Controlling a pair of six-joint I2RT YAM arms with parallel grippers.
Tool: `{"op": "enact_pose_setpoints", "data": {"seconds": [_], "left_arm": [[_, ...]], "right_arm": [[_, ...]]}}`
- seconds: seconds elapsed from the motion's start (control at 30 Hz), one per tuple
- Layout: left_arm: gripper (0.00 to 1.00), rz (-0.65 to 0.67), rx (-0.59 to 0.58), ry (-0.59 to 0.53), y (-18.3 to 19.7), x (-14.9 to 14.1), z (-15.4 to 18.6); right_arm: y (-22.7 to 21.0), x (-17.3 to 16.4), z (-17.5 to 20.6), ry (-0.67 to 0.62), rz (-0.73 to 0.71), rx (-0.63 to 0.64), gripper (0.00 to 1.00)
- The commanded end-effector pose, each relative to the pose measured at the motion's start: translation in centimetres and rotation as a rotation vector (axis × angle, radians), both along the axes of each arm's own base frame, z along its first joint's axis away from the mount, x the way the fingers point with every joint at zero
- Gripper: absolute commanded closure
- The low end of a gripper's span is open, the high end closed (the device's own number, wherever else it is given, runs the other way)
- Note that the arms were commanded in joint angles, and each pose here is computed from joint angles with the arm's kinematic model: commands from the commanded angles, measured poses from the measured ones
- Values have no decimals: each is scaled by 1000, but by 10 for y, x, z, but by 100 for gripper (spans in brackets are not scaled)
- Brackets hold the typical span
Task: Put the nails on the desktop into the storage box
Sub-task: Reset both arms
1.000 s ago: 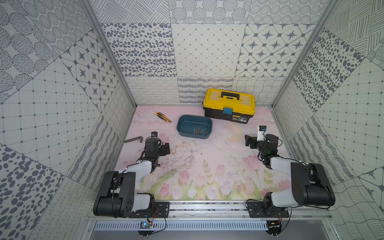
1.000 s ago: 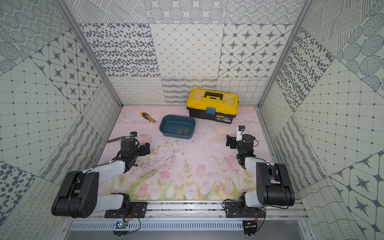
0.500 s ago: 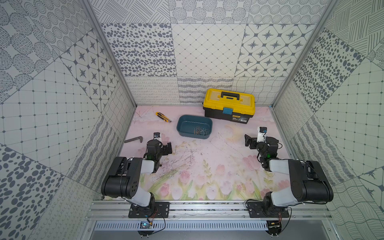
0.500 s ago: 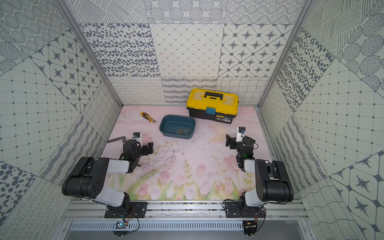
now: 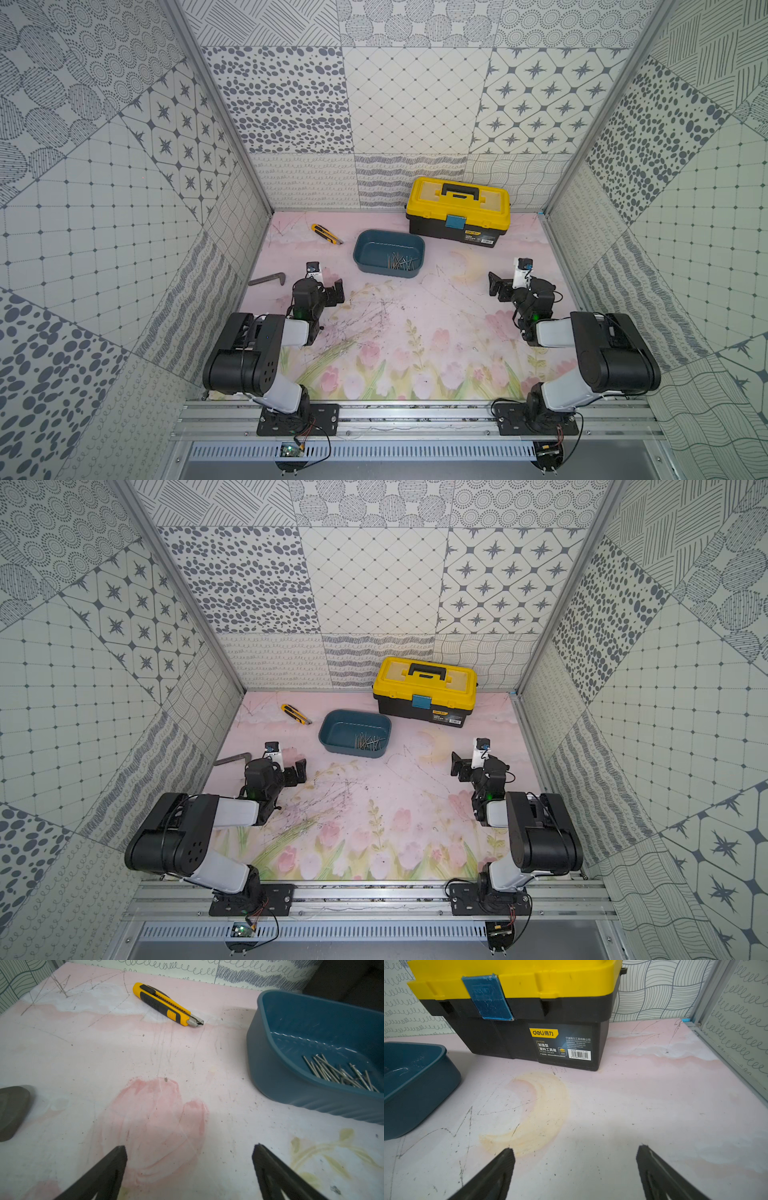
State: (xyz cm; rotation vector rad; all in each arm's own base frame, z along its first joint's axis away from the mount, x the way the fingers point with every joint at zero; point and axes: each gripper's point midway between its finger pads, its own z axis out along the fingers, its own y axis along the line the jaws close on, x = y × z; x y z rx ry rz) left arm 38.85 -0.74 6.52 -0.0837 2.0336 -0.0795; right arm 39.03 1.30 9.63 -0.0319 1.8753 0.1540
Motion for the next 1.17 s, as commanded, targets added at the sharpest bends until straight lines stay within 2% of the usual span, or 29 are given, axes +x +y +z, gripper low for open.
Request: {"op": "enact_pose_setpoints", "data": {"seconds": [0.0,0.33,1.13], "left_arm": [[1,-21,10,-55,-2,8,13],[1,-41,25,-44,-7,9,12],[1,-40,27,-43,-7,9,12]], "right_arm": [[0,7,12,-44,5,11,4],[4,16,9,3,-28,-46,3],[4,16,9,3,-30,-49,3]]}}
